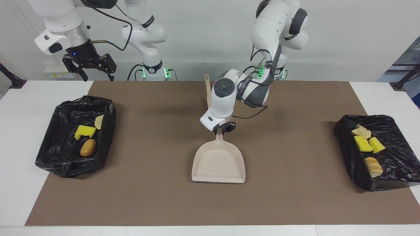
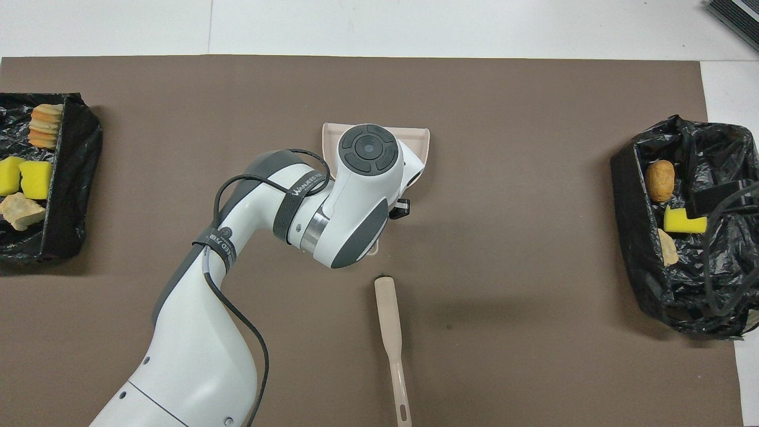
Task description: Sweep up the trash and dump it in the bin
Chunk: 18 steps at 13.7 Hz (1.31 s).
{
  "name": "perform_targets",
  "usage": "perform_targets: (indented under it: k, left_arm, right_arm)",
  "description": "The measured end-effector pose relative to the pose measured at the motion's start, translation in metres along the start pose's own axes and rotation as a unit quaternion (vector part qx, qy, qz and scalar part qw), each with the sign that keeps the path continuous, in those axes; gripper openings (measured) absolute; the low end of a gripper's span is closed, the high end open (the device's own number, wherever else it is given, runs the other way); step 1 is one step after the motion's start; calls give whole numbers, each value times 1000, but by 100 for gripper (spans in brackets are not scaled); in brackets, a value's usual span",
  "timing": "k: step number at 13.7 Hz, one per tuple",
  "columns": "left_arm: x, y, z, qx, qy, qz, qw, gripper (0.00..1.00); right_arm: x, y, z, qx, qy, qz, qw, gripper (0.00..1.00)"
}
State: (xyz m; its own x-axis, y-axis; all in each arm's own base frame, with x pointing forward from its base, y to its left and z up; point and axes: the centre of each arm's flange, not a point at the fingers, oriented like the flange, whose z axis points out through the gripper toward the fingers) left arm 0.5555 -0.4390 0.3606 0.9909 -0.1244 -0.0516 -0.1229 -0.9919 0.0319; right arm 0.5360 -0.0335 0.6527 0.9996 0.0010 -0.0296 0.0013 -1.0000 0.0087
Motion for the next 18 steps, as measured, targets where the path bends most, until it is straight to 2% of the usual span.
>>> perform_targets:
  k: [3, 6, 10, 14, 16, 18]
  left_arm:
    - [12, -24, -13, -1, 11, 5, 1000, 68]
    - [24, -93, -46, -2, 19, 29, 999, 100]
    - [12, -206, -86, -1, 15, 60, 998, 100]
    - [-18, -306, -151, -4, 14, 94, 995, 100]
    - [-32, -345, -184, -4, 27, 105, 994, 100]
    - [-43, -362, -208, -4, 30, 106, 994, 100]
  right_arm:
    - [0, 0, 0, 0, 0, 0, 1000, 100]
    - [0, 0, 0, 0, 0, 0, 1000, 100]
    - [0, 0, 0, 0, 0, 0, 1000, 100]
    - [0, 4, 0, 0, 0, 4, 1000, 100]
    - [0, 5, 0, 0, 0, 5, 1000, 100]
    - [0, 2, 0, 0, 0, 2, 1000, 100]
